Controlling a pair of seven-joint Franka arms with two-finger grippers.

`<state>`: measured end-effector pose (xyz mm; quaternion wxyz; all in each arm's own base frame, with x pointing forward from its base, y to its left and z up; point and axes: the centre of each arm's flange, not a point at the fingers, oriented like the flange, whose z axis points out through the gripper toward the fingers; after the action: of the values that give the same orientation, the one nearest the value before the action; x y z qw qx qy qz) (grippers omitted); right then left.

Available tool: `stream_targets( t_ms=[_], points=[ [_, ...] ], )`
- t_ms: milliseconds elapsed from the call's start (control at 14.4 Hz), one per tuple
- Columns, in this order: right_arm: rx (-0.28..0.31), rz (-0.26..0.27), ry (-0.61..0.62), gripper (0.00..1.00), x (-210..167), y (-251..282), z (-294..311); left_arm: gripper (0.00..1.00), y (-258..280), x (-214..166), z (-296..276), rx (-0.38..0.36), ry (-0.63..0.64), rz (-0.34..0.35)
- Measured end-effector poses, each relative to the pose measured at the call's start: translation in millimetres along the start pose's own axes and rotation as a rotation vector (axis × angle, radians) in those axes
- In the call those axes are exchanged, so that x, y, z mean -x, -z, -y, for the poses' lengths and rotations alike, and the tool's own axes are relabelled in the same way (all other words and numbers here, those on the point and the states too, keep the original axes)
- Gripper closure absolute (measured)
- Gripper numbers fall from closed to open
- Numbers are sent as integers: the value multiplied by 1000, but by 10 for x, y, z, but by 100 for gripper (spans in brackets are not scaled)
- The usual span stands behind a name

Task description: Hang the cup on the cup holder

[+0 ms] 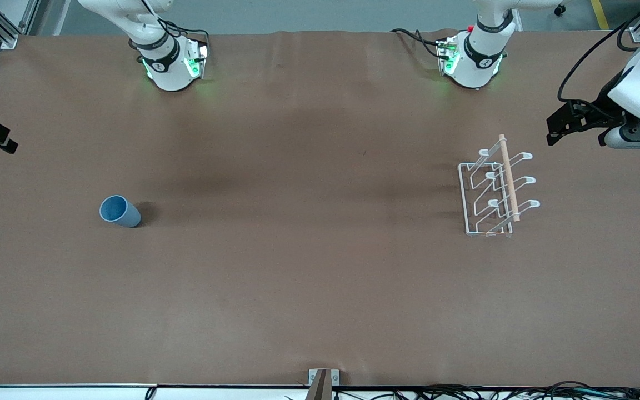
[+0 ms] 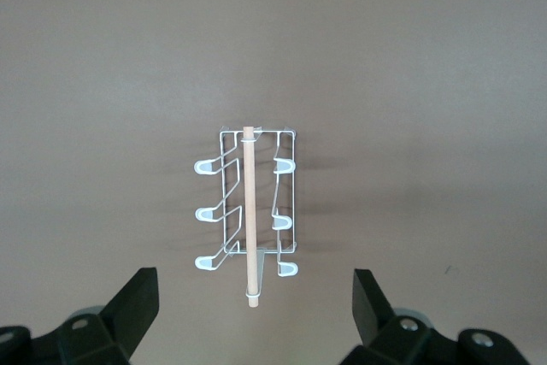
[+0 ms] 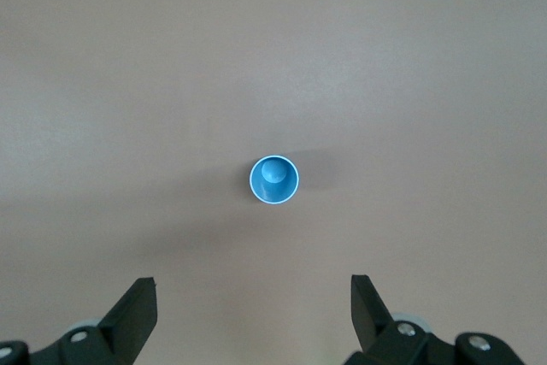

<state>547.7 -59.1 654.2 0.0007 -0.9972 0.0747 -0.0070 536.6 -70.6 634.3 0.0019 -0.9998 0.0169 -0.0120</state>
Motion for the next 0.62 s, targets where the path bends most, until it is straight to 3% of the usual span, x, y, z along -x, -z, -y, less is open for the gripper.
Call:
stream_targets(
  t_ms=[624],
  points=[
    [0, 0, 1, 0, 0, 0, 0, 0, -30, -22, 0, 0, 0, 2]
  ],
)
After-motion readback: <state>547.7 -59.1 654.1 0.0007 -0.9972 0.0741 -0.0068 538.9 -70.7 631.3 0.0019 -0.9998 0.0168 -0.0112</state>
